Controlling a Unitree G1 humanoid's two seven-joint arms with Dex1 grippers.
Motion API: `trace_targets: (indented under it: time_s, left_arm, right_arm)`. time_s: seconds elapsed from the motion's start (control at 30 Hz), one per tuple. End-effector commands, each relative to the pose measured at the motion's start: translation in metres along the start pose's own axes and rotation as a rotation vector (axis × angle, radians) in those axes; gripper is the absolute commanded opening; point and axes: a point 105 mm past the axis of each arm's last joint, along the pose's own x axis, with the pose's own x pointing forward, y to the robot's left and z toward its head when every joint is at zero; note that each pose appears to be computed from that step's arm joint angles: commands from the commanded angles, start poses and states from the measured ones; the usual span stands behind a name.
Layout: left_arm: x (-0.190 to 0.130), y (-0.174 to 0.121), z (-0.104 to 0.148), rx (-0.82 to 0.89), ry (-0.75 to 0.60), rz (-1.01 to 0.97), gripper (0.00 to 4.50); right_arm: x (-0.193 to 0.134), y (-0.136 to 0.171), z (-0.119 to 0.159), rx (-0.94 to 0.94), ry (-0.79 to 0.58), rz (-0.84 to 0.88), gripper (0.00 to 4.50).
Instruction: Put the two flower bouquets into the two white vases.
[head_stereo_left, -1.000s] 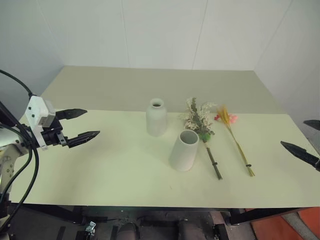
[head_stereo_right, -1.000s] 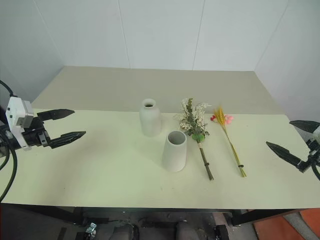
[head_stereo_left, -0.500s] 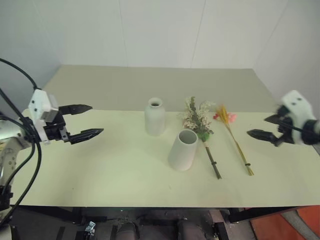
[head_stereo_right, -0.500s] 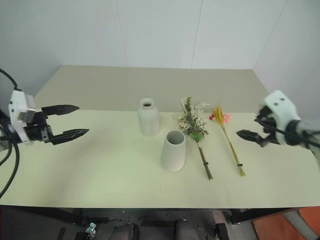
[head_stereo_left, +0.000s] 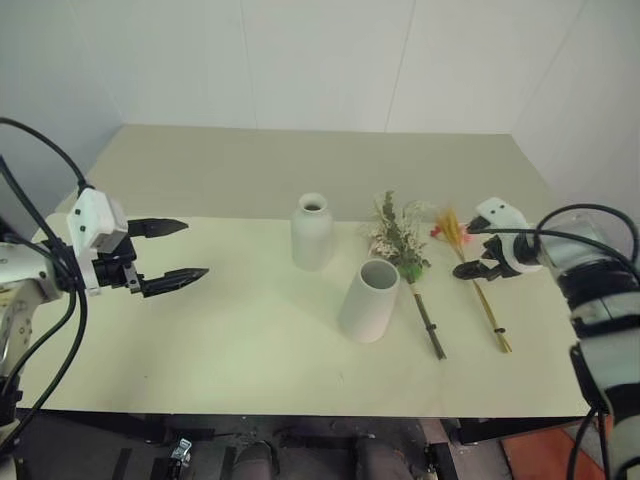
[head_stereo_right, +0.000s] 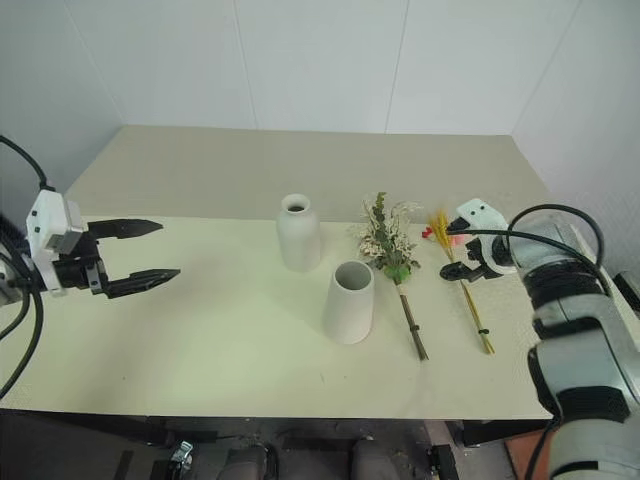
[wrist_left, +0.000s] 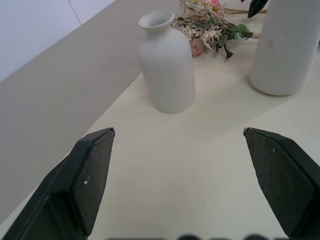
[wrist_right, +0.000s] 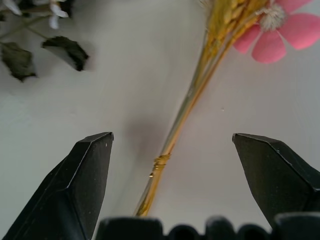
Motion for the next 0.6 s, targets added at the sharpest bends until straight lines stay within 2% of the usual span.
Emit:
trace_targets:
  time_s: [0.03,0.37,0.4,0.5,0.53,0.6]
  left_arm:
    - [-0.007,-0.001,0.013,0.033,-0.022,0.029,4.50]
    - [-0.011,-0.002,0.017,0.026,-0.033,0.054,4.50]
    - [-0.011,-0.002,0.017,0.026,-0.032,0.054,4.50]
    - [-0.011,-0.001,0.018,0.029,-0.037,0.055,4.50]
    - [-0.011,0.000,0.019,0.030,-0.039,0.055,4.50]
    - [-0.012,0.001,0.019,0.032,-0.037,0.057,4.50]
  right_arm:
    - [-0.006,-0.008,0.003,-0.005,0.006,-0.003,3.86]
    - [0.003,-0.004,-0.002,0.060,0.014,0.029,0.23]
    - [0.003,-0.007,-0.002,0.065,0.006,0.005,0.05]
    - [-0.001,-0.022,0.009,0.092,-0.068,-0.123,0.05]
    - [-0.006,-0.034,0.021,0.106,-0.150,-0.229,0.05]
    - [-0.027,-0.059,0.052,0.136,-0.404,-0.451,0.05]
